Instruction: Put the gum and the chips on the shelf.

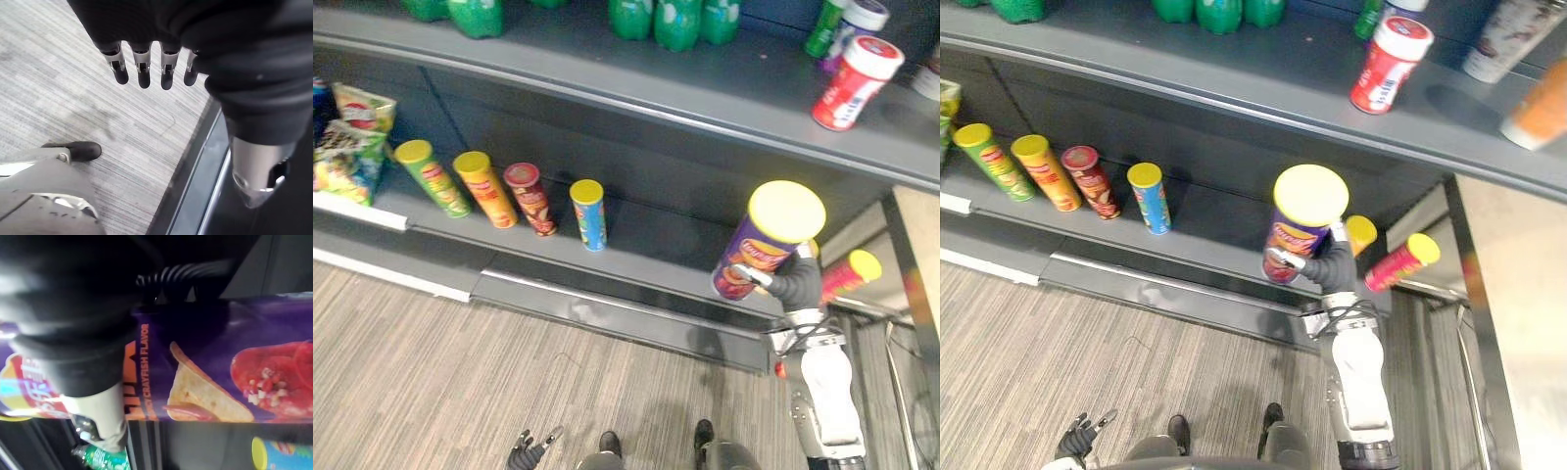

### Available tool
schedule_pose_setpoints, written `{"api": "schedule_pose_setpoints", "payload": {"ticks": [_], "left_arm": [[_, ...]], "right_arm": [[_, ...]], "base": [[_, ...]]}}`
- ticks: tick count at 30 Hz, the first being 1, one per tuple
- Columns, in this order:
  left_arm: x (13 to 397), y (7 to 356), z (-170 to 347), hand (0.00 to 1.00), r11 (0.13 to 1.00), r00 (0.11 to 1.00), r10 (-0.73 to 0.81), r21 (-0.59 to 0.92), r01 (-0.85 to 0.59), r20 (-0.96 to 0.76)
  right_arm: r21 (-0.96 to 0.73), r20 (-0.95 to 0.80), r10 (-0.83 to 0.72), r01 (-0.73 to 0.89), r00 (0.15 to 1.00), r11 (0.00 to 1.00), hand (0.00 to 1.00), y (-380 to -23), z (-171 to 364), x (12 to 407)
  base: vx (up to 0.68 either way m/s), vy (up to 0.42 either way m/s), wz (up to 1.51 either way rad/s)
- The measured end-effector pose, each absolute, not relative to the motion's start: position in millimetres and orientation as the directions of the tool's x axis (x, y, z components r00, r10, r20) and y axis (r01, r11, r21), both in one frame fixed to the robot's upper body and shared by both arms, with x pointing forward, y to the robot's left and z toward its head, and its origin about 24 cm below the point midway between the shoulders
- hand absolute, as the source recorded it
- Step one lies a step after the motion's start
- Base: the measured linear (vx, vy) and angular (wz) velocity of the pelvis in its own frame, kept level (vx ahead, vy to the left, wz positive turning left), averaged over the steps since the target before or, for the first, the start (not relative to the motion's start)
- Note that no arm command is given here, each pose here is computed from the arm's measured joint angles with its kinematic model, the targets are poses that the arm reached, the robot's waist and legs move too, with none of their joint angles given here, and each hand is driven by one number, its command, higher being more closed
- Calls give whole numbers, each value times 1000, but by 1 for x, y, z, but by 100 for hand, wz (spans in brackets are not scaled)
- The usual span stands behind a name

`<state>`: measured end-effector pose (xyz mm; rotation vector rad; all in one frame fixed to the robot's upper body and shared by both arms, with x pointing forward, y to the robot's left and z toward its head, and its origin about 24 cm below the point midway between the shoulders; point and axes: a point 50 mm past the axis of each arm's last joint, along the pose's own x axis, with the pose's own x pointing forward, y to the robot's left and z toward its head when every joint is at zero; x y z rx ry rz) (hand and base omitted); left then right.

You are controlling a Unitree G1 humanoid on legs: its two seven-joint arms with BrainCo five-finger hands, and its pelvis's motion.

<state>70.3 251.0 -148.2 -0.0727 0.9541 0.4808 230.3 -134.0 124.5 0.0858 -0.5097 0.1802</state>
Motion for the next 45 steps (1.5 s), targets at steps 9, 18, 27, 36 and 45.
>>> {"api": "schedule_pose_setpoints", "payload": {"ticks": [9,18,27,36,45], "left_arm": [[78,230,-153,0,899,490,314,90,-428,-813],[77,229,-155,0,917,482,311,125,-380,-819],[139,201,-136,0,975,674,221,181,-130,-705],[222,177,-68,0,980,925,149,180,-90,-350],[245,174,-36,0,977,969,157,175,-123,-191]], "right_arm": [[91,429,151,-209,891,974,100,-136,107,217],[105,377,226,-284,898,953,100,-120,95,206],[87,275,219,-251,936,964,100,-110,71,230],[-9,453,-40,49,891,999,100,-131,124,290],[114,542,-337,330,770,937,100,-174,174,327]], "base": [[59,-121,17],[-31,4,13],[-89,5,28],[-114,42,28],[-5,23,17]]}}
